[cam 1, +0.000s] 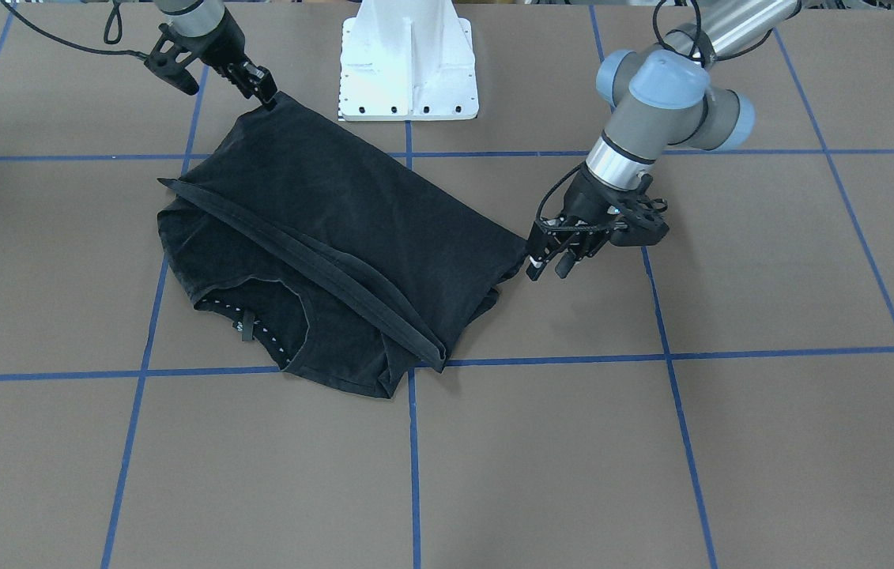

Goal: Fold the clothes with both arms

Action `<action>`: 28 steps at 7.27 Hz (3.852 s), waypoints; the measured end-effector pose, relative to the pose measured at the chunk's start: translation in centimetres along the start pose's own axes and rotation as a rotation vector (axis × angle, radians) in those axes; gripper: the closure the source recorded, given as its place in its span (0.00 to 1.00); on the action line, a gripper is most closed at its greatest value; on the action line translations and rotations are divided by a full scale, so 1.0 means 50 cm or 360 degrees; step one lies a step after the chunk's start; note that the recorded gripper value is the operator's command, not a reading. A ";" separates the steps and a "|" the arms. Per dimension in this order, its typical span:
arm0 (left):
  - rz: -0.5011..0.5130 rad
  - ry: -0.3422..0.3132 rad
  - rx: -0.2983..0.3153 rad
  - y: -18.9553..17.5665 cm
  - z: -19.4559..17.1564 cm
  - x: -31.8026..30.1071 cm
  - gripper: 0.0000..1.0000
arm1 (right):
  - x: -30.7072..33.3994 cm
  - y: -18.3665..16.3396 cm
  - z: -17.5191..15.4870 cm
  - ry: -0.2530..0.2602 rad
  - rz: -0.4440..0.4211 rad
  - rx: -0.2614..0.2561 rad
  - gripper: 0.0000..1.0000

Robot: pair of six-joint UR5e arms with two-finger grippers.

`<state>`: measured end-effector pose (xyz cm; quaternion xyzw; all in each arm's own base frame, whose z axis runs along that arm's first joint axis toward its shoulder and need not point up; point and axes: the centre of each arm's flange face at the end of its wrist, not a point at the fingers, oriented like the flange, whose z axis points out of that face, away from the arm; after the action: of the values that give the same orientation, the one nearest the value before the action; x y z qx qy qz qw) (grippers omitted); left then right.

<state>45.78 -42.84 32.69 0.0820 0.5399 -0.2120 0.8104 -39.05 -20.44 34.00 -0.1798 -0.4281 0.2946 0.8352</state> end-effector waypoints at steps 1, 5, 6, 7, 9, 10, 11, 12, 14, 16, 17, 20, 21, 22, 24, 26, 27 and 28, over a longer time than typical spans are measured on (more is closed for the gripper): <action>0.0014 -0.0074 0.0001 0.051 0.013 -0.002 0.38 | -0.033 -0.038 -0.022 -0.0047 0.0028 0.0065 0.00; 0.0054 -0.0182 -0.0030 0.145 0.050 -0.031 0.71 | -0.122 -0.085 -0.031 -0.0078 -0.0014 0.0189 0.00; 0.0048 -0.0184 -0.0034 0.150 0.052 -0.031 1.00 | -0.125 -0.086 -0.029 -0.0076 -0.0012 0.0192 0.00; 0.0043 -0.0185 -0.0036 0.152 0.053 -0.031 1.00 | -0.126 -0.087 -0.029 -0.0073 -0.0012 0.0191 0.00; 0.0036 -0.0175 -0.0036 0.152 0.048 -0.026 1.00 | -0.127 -0.088 -0.029 -0.0072 -0.0008 0.0188 0.00; 0.0030 -0.0160 -0.0032 0.149 0.041 -0.018 1.00 | -0.127 -0.088 -0.030 -0.0073 -0.0008 0.0187 0.00; 0.0026 -0.0161 -0.0014 0.134 0.041 -0.017 1.00 | -0.127 -0.088 -0.032 -0.0075 -0.0008 0.0187 0.00; 0.0048 -0.0163 0.0030 0.095 0.043 -0.014 1.00 | -0.128 -0.087 -0.033 -0.0078 -0.0008 0.0187 0.00; 0.0156 -0.0149 0.0184 -0.055 0.063 0.049 1.00 | -0.130 -0.092 -0.036 -0.0087 -0.0003 0.0199 0.00; 0.0208 -0.0153 0.0352 -0.249 0.135 0.139 1.00 | -0.139 -0.108 -0.049 -0.0113 0.0016 0.0220 0.00; 0.0220 -0.0122 0.0411 -0.327 0.182 0.171 1.00 | -0.144 -0.110 -0.054 -0.0126 0.0019 0.0224 0.00; 0.0271 -0.0030 0.0484 -0.433 0.272 0.256 0.83 | -0.179 -0.103 -0.067 -0.0194 0.0020 0.0235 0.00; 0.0299 -0.0004 0.0491 -0.442 0.284 0.275 0.57 | -0.197 -0.095 -0.074 -0.0235 0.0014 0.0248 0.00; 0.0342 0.0001 0.0494 -0.449 0.293 0.281 0.23 | -0.212 -0.090 -0.073 -0.0259 0.0010 0.0258 0.00; 0.0421 -0.0005 0.0512 -0.479 0.281 0.280 0.01 | -0.256 -0.082 -0.043 -0.0267 0.0003 0.0265 0.00; 0.0454 0.0031 0.0528 -0.500 0.236 0.249 0.01 | -0.277 -0.068 -0.011 -0.0246 -0.0046 0.0265 0.14; 0.0463 0.0048 0.0486 -0.489 0.211 0.181 0.01 | -0.284 -0.047 0.002 -0.0216 -0.0178 0.0267 0.18; 0.0469 0.0058 0.0446 -0.474 0.190 0.118 0.01 | -0.289 -0.023 0.014 -0.0152 -0.0395 0.0276 0.18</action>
<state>45.45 -69.04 33.43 0.2759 0.5018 -0.1626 0.8035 -45.87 -30.61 26.23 -0.0387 -0.4592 0.2333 0.8563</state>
